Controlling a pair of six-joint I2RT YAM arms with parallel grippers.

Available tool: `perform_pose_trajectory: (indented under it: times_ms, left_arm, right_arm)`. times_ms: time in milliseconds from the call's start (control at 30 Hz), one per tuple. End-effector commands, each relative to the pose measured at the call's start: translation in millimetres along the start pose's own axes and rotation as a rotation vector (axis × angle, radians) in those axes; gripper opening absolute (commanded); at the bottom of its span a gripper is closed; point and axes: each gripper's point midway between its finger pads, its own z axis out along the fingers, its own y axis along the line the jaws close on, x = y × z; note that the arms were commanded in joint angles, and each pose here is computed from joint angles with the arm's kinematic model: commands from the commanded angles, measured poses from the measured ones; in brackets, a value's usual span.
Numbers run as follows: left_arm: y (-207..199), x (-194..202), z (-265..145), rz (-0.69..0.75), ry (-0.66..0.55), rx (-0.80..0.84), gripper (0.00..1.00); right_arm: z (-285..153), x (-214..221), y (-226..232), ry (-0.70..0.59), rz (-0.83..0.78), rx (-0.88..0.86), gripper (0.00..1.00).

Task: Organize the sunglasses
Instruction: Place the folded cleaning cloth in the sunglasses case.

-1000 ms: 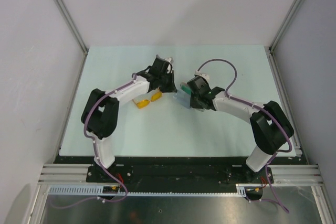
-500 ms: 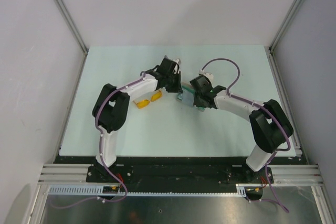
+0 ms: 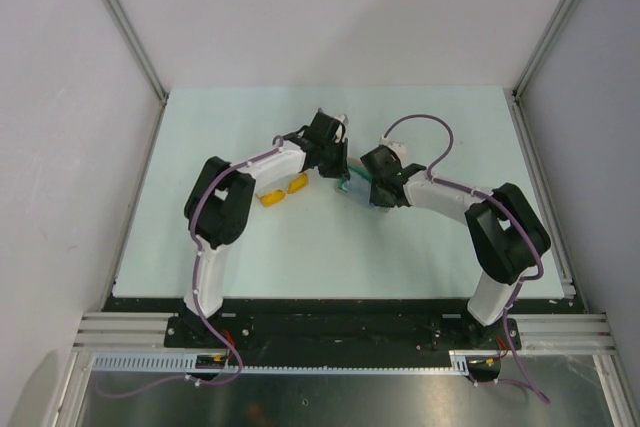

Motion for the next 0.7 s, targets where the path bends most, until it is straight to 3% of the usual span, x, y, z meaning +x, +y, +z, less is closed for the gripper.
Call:
perform_pose_trajectory:
  times_ms: [0, 667]
  left_arm:
    - [-12, -20, -2, 0.044, -0.053, 0.023, 0.00]
    - [-5, -15, 15, 0.043, -0.033, 0.003, 0.00]
  right_arm:
    - [0, -23, 1, -0.067, 0.010, 0.014, 0.00]
    - [15, -23, -10, -0.068, 0.001, 0.061, 0.00]
